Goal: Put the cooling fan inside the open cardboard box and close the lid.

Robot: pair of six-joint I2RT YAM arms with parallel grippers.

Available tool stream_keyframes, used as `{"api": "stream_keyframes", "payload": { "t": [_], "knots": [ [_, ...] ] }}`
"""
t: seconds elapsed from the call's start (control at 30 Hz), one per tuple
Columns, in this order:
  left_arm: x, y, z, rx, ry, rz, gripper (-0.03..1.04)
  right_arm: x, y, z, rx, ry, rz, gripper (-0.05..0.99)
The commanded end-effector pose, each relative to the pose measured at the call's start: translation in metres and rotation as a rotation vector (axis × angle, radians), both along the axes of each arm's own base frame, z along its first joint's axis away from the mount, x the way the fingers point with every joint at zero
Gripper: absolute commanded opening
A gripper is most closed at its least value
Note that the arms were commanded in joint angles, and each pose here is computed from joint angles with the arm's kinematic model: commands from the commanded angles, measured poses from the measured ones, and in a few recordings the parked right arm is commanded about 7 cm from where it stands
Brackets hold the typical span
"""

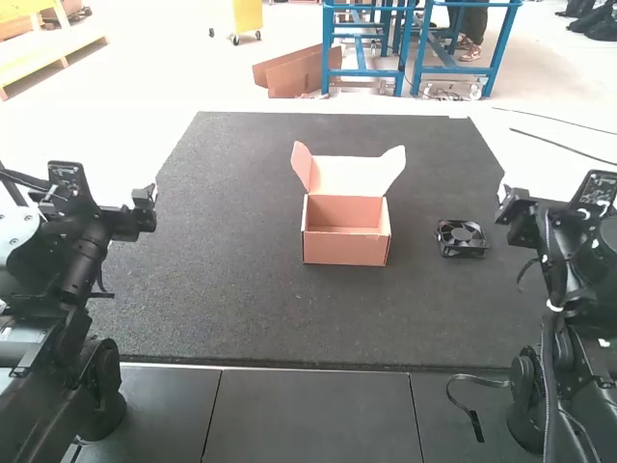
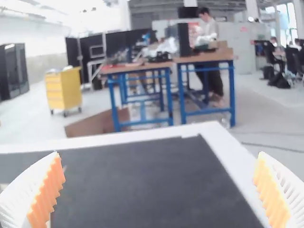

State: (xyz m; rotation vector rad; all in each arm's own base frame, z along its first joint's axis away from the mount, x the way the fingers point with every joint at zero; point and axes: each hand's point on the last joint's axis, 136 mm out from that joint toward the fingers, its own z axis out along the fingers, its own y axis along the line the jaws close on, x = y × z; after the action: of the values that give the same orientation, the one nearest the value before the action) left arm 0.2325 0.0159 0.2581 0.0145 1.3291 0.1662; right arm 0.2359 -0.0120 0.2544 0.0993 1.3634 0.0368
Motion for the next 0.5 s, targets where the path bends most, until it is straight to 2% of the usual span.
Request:
{"api": "stream_keyframes", "payload": {
  "t": [0.0,0.2,0.37,0.47],
  "knots": [
    [-0.011,0.009,0.033,-0.016,-0.076,0.05,0.97,-0.002,-0.003,0.036,0.034,-0.043,-0.009,0.91],
    [-0.006,0.01,0.073,-0.019,-0.07,0.055,0.97,0.012,-0.005,0.084,0.086,-0.009,-0.002,0.91],
    [0.014,0.013,0.109,-0.022,-0.013,0.066,0.97,0.027,-0.014,0.115,0.106,0.072,-0.051,0.91],
    [0.031,0.017,0.118,-0.026,0.06,0.085,0.97,0.04,-0.02,0.119,0.182,0.16,-0.077,0.9]
  ]
}}
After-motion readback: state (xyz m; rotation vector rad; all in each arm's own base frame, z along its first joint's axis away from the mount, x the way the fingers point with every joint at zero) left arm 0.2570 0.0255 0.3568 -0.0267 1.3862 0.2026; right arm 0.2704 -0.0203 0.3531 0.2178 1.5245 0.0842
